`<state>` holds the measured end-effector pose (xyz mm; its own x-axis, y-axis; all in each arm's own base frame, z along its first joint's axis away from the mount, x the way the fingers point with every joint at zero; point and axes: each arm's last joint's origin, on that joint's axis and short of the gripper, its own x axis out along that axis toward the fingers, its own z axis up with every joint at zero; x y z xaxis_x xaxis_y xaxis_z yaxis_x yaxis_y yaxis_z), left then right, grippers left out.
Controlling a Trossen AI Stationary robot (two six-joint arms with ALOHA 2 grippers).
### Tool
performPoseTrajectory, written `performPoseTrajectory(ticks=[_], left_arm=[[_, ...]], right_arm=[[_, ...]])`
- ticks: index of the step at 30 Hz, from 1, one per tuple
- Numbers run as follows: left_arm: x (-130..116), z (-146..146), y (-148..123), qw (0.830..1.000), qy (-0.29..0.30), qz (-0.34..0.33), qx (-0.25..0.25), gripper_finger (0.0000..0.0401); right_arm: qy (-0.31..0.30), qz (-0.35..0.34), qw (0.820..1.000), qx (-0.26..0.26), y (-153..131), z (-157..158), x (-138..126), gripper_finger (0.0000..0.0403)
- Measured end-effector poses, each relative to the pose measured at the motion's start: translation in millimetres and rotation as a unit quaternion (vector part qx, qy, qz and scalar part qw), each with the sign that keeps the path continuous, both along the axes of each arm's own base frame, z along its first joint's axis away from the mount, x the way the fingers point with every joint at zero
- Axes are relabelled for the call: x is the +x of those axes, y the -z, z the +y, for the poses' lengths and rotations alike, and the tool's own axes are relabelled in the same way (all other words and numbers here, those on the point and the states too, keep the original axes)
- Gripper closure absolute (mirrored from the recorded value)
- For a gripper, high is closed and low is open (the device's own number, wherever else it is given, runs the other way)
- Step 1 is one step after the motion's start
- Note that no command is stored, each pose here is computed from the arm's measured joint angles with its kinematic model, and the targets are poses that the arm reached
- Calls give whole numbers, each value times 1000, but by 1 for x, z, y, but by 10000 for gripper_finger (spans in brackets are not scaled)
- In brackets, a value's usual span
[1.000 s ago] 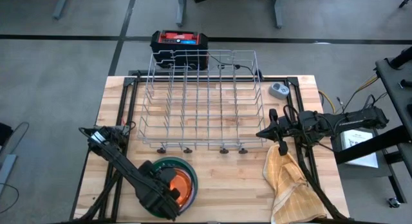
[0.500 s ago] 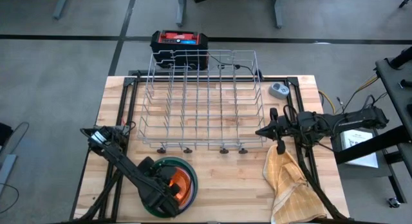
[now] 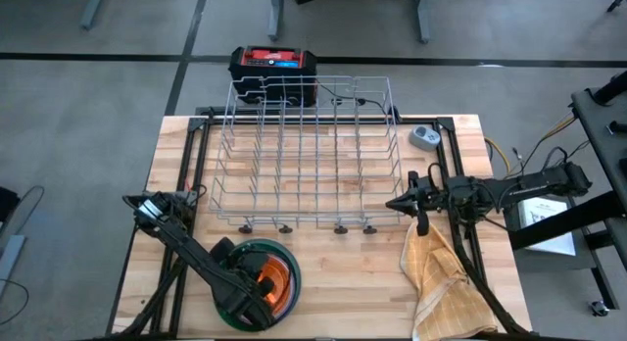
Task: Sort dishes
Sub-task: Put the transparent orange plate into the dish rack
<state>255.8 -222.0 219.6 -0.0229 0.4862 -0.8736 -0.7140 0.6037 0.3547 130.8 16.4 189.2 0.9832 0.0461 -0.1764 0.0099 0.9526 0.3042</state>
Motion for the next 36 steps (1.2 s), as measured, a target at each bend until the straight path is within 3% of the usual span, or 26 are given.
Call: performPoseTrajectory(ticks=[4, 9, 17, 22, 25, 30, 36], left_arm=[[-2, 1, 1, 1000, -14, 6, 1, 301], [-5, -1, 2, 997, -4, 69, -46, 301], [-4, 0, 1, 997, 12, 67, -41, 301], [-5, 0, -1, 997, 14, 66, -43, 301], [-4, -1, -4, 995, 48, 77, -50, 301], [1, -5, -15, 996, 52, 49, -58, 301], [5, -8, -26, 998, -6, -1, -68, 303]], right_arm=[[-1, -7, 1000, -6, -3, 0, 0, 400], [-1, -11, 1000, -28, -6, 0, 1, 400], [-4, -23, 998, -63, -18, 0, 1, 400], [5, 4, 997, -78, -31, -1, 0, 400], [20, 9, 994, -110, -30, -2, 0, 400], [22, 22, 993, -116, -28, -3, -1, 400], [21, 30, 992, -117, -26, -3, -1, 400]])
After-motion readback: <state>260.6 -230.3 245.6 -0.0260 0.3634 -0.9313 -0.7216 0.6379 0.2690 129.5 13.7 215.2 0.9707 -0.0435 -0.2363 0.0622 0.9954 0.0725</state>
